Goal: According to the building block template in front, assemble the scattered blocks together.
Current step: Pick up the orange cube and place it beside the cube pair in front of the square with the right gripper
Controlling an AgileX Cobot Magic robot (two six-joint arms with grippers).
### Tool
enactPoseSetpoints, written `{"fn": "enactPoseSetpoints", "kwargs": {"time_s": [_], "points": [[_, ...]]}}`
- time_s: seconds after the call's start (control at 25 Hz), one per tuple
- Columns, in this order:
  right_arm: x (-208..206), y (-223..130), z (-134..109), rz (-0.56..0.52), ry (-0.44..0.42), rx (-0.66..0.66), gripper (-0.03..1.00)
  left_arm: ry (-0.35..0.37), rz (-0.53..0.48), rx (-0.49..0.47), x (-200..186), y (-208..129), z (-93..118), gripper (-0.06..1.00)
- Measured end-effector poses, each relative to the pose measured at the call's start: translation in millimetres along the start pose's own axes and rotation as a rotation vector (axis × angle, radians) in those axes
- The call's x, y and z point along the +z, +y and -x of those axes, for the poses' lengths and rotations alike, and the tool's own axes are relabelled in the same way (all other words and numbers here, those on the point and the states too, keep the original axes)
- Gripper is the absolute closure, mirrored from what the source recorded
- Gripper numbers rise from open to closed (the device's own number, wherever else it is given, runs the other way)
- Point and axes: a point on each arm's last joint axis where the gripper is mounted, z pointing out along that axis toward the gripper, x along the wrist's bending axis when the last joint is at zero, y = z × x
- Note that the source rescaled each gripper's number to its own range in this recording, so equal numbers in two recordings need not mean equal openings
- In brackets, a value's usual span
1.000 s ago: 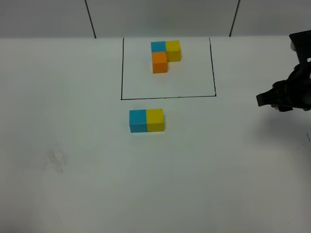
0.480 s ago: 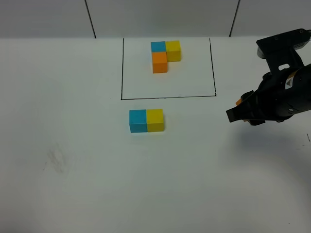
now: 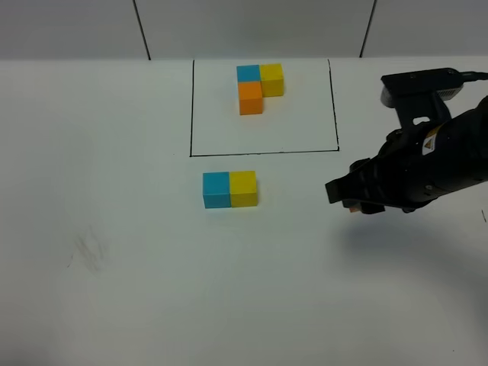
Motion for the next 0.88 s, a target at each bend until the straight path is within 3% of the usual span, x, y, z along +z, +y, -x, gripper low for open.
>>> {"fn": "enactPoseSetpoints", "kwargs": {"time_s": [0.36, 0.6, 0.88], "points": [[1.7, -12.9, -51.3, 0.077, 0.034, -0.077, 0.39, 0.000, 0.000, 0.000, 0.0, 0.0, 0.0, 0.94], [1.7, -17.8, -74.9, 0.132, 0.102, -0.113, 0.39, 0.000, 0.000, 0.000, 0.0, 0.0, 0.0, 0.94], [28.9, -29.6, -91.4, 0.051, 0.105, -0.050, 0.39, 0.000, 0.000, 0.000, 0.0, 0.0, 0.0, 0.94]]}}
